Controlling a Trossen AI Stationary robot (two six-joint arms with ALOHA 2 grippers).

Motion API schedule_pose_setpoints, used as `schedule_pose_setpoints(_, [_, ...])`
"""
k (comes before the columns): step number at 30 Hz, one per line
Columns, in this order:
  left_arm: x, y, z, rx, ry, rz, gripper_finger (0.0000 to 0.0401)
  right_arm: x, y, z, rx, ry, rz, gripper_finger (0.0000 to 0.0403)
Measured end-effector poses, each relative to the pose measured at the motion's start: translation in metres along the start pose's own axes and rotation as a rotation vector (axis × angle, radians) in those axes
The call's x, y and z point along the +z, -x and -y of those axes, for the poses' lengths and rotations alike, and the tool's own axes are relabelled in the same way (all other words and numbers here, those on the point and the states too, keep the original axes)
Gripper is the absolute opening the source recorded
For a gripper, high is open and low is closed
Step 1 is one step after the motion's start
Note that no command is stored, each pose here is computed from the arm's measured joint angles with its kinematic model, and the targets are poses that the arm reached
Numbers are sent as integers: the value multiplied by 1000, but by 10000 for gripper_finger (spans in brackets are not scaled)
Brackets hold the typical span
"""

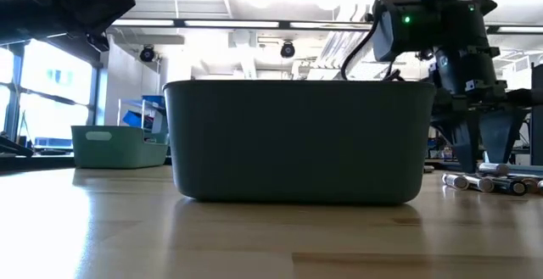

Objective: Sort batteries
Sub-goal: Put the silver battery into the blue bin

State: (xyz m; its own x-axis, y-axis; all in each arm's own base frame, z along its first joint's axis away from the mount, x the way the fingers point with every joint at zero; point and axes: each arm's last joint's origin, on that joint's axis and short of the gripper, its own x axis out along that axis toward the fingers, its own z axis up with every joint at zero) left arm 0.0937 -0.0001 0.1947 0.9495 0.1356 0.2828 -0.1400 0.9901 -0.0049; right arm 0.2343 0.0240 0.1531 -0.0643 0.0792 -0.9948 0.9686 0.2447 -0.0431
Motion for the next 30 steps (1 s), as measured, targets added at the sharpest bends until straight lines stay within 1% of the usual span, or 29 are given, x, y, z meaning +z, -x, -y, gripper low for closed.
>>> schedule_pose_setpoints(4, [0,0,0,0,0,0,5,0,-4,-2,-7,11,-7,145])
schedule_pose_setpoints(13, [0,0,0,0,1,1,5,0,-4,-3,1,53,-25,32])
schedule_pose_setpoints(14, [0,0,0,0,1,1,5,0,-3,-3,4,55,-25,27])
schedule_pose_setpoints(18, [0,0,0,0,1,1,5,-1,4,-2,8,72,-19,26])
schedule_pose_setpoints(22, [0,0,0,0,2,6,5,-4,31,-9,49,116,36,27])
schedule_pose_setpoints(24, [1,0,0,0,2,6,5,-8,49,-16,73,169,75,28])
schedule_pose_setpoints(26, [1,0,0,0,2,6,5,-13,71,-28,130,226,128,28])
schedule_pose_setpoints(30, [1,0,0,0,3,7,5,-25,115,-56,293,413,284,27])
